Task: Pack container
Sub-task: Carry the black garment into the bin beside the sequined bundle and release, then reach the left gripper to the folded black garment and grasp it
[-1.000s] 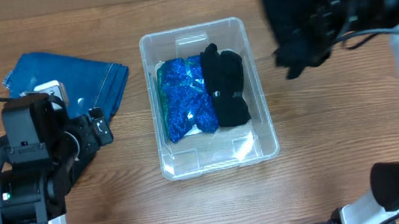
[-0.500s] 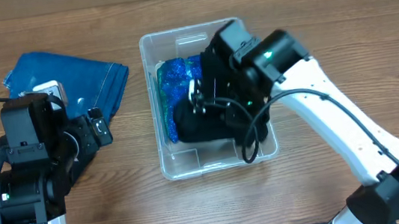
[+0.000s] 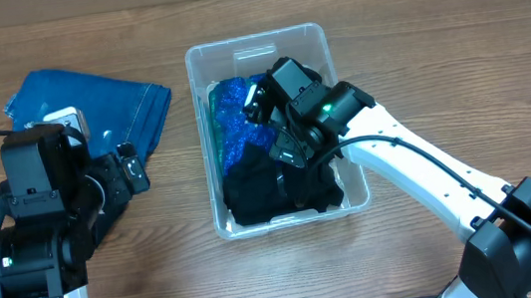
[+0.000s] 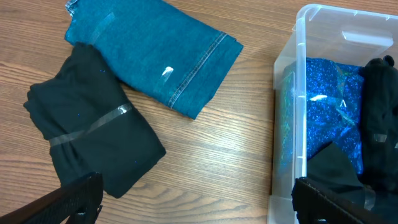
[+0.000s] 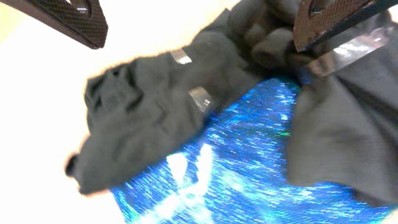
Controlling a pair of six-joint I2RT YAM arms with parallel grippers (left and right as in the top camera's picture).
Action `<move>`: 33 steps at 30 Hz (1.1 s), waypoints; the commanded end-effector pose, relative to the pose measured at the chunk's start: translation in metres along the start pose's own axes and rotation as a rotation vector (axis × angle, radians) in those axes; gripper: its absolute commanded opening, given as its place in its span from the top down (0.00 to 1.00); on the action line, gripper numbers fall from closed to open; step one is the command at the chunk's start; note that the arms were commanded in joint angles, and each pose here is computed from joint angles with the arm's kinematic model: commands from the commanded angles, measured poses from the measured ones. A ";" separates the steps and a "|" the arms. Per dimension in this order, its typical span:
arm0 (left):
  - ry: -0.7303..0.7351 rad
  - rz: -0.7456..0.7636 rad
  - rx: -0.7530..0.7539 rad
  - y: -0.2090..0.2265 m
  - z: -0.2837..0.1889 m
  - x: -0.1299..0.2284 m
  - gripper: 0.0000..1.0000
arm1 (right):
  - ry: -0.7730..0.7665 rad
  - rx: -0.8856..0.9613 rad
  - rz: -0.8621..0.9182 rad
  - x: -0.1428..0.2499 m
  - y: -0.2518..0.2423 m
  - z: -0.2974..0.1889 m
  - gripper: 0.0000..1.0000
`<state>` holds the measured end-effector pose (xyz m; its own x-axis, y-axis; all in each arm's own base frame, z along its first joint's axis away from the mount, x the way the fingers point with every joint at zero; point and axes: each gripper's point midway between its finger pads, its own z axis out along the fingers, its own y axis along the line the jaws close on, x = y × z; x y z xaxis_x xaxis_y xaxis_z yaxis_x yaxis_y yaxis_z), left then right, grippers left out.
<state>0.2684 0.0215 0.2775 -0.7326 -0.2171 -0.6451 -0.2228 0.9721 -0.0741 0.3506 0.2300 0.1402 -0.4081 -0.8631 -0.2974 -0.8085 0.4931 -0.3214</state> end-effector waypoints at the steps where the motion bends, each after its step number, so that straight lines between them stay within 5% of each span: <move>1: -0.021 -0.017 0.018 -0.004 -0.006 -0.006 0.00 | -0.043 -0.079 0.078 -0.010 0.020 -0.011 0.00; 3: -0.021 -0.017 0.018 -0.004 -0.006 -0.006 0.00 | -0.115 -0.281 0.066 -0.024 0.057 -0.019 0.00; 5: -0.021 -0.016 0.016 -0.004 -0.006 -0.006 0.00 | -0.150 -0.287 0.139 -0.033 0.053 -0.031 0.00; 9: -0.023 -0.016 0.010 -0.003 -0.006 -0.006 0.00 | -0.431 -0.043 0.491 -0.053 -0.056 -0.135 0.00; 12: -0.017 -0.028 -0.048 0.008 -0.006 -0.004 0.00 | -0.551 -0.020 0.788 -0.008 -0.117 -0.191 0.00; 14: -0.015 -0.163 -0.219 0.050 -0.008 -0.001 0.00 | -0.470 0.020 0.937 0.053 -0.143 -0.194 0.00; 17: 0.033 -0.353 -0.277 0.097 -0.004 0.008 0.00 | -0.368 0.033 1.069 0.100 -0.152 -0.185 0.00; 24: 0.309 -0.731 -0.386 0.205 0.067 0.064 0.00 | -0.358 0.027 1.113 0.114 -0.157 -0.183 0.00; 33: 0.509 -0.565 -0.087 0.212 0.202 0.097 0.00 | -0.354 0.027 1.105 0.114 -0.156 -0.183 0.00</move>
<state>0.2669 0.2379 0.0749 -0.5977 -0.7872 -0.1519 -0.7781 0.6153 -0.1269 0.3544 0.0334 0.3164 -0.7486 0.1164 -0.6527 -0.0674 0.9660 0.2495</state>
